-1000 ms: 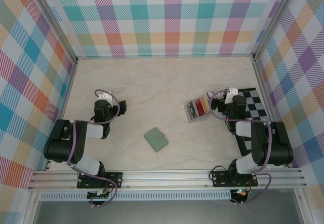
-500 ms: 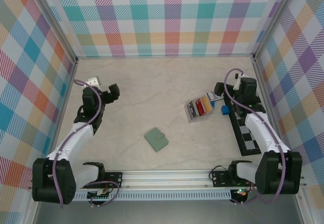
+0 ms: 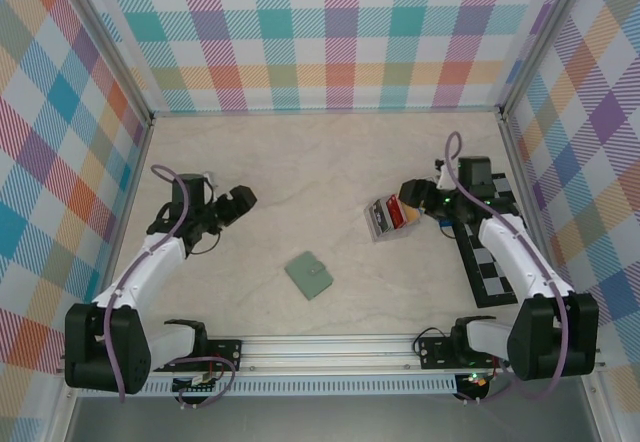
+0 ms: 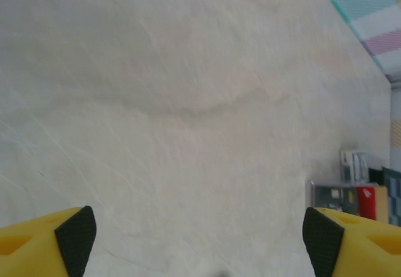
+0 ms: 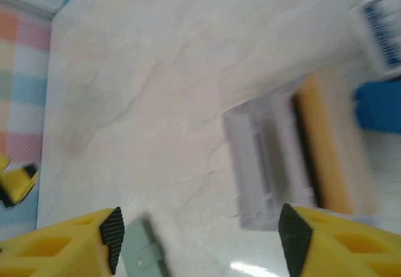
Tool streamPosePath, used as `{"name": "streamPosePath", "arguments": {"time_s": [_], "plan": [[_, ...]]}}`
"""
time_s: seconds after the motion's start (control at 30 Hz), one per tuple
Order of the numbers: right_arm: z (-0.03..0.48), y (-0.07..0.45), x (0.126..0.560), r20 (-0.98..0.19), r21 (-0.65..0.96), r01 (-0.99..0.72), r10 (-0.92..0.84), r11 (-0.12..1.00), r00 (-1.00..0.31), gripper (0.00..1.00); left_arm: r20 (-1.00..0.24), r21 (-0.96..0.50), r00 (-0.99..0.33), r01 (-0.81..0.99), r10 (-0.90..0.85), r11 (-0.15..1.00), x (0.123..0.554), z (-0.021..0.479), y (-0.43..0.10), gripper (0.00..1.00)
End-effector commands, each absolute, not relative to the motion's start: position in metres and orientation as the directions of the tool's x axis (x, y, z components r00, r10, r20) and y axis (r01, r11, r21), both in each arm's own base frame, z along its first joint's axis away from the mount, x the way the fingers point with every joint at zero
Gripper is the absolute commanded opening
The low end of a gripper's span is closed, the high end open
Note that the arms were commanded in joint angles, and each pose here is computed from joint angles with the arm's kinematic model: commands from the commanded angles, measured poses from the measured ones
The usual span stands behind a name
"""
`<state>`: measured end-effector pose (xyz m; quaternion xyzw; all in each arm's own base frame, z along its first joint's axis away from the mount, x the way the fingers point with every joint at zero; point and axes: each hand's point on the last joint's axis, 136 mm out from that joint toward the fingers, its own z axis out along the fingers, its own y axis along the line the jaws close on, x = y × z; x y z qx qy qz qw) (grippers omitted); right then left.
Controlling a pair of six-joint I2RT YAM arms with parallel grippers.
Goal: Put the credit cards into the card holder
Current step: Rotate the card holder at the bottom-center of the table.
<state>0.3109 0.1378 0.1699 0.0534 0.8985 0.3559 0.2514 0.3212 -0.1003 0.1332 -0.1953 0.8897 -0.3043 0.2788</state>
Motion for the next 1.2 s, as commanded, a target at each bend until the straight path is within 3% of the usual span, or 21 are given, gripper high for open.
{"name": "streamPosePath", "arguments": {"time_s": [0.0,0.23,0.57,1.0,1.17], "plan": [[0.166,0.184,0.28,-0.331,0.706,-0.122,0.172,0.698,-0.928,0.57,-0.175,-0.693,-0.889,-0.195,-0.424,0.694,0.278,0.116,-0.146,0.83],[0.136,0.254,0.242,-0.323,0.648,-0.216,0.007,0.73,-0.946,0.49,-0.128,-0.658,-0.915,-0.211,-0.384,0.722,0.229,0.092,-0.169,0.82],[0.107,0.332,0.215,-0.252,0.595,-0.333,-0.224,0.731,-0.941,0.28,-0.118,-0.621,-0.903,-0.258,-0.413,0.74,0.205,0.08,-0.16,0.82],[0.091,0.391,0.204,-0.194,0.589,-0.383,-0.336,0.712,-0.922,0.25,-0.204,-0.575,-0.838,-0.316,-0.506,0.755,0.2,0.085,-0.13,0.83],[0.069,0.389,0.201,-0.128,0.543,-0.351,-0.338,0.763,-0.932,0.23,-0.207,-0.584,-0.838,-0.308,-0.505,0.751,0.197,0.083,-0.129,0.83]]}}
